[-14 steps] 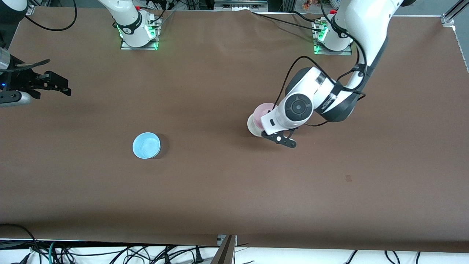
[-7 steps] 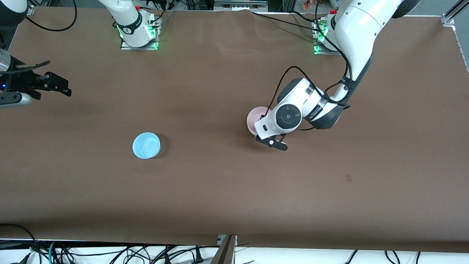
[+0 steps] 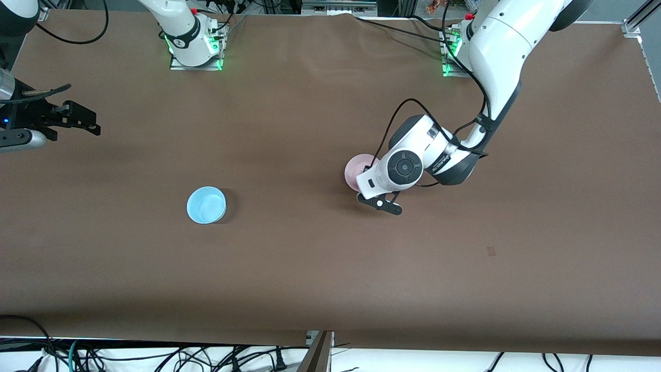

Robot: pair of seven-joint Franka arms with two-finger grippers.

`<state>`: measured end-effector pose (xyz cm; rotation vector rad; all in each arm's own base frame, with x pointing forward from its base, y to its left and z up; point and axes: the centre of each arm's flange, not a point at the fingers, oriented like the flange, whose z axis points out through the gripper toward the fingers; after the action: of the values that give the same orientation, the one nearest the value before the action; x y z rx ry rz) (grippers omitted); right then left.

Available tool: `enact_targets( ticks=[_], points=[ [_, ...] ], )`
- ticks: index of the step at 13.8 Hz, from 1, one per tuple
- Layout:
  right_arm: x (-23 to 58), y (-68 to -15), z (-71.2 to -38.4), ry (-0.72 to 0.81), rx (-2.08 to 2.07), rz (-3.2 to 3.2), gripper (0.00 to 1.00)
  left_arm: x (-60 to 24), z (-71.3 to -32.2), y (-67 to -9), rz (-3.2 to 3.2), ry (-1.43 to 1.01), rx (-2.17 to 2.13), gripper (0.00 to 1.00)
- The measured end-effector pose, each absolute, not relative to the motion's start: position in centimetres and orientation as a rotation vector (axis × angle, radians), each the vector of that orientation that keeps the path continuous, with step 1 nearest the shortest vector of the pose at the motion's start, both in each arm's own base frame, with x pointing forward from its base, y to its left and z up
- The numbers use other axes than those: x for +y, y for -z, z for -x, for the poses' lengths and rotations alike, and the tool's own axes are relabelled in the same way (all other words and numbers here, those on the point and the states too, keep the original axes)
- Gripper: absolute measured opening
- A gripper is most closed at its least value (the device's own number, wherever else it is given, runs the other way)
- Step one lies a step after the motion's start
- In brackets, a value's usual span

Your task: Stack pink and blue bowls on white bowl

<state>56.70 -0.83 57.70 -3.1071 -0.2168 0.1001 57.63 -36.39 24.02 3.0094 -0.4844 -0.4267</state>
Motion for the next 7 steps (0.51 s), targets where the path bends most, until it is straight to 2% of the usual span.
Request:
enact_targets(
  ticks=[7],
  points=[
    [-1.14,-57.7,-56.71,-0.099,-0.21,3.108,1.0,-36.43,-57.29,-23.64,-3.012,0.44,-0.487,0.03]
  ],
)
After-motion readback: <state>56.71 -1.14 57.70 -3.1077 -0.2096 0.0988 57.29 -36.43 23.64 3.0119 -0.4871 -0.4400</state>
